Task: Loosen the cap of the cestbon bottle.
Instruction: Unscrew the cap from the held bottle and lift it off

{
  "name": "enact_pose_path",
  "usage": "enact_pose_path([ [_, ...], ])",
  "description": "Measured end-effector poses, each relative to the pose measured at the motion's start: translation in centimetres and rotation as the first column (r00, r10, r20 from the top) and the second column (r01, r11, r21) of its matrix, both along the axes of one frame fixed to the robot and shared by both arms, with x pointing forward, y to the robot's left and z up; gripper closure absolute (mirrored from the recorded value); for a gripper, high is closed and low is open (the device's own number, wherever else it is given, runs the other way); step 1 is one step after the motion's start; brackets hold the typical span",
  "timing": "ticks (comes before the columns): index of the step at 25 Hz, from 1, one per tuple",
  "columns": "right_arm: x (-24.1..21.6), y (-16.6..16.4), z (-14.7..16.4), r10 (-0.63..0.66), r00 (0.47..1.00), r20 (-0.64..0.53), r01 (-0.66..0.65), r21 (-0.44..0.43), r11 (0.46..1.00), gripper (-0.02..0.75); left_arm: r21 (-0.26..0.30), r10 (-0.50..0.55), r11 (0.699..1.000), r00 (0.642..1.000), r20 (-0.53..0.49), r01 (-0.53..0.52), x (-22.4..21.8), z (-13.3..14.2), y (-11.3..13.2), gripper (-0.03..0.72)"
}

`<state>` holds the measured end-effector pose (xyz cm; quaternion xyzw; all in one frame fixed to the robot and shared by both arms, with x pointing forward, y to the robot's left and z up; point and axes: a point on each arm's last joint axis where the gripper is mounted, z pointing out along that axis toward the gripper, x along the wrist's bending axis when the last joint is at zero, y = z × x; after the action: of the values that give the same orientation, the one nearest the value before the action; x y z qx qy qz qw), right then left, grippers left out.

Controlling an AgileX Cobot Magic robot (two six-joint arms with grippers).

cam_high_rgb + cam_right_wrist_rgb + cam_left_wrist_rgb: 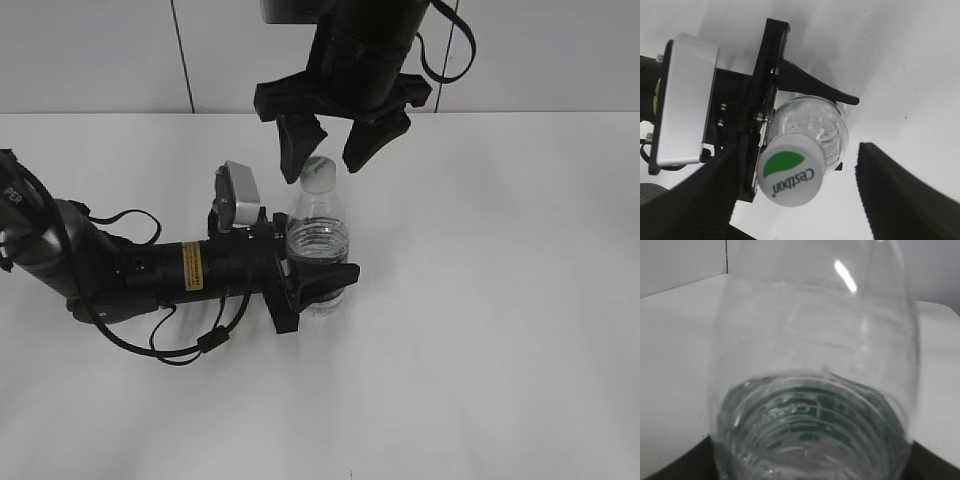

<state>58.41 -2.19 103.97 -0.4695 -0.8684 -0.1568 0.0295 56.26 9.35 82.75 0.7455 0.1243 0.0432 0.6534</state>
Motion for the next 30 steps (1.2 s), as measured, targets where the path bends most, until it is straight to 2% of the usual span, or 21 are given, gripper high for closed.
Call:
enact_pose_path([
  [8, 0.0, -0.01, 0.0, 0.005, 1.0, 0.001, -0.005, -0.002, 1.0, 0.238, 0.0, 0.0, 1.0, 1.0, 0.0, 0.0, 0.0, 0.0, 0.0, 0.28],
  [30, -0.03, 0.01, 0.0, 0.012, 1.0, 0.0, -0.012, 0.0, 1.0, 0.245, -0.003, 0.016, 1.0, 1.0, -0.003, -0.016, 0.11, 0.02, -0.02, 0.28],
])
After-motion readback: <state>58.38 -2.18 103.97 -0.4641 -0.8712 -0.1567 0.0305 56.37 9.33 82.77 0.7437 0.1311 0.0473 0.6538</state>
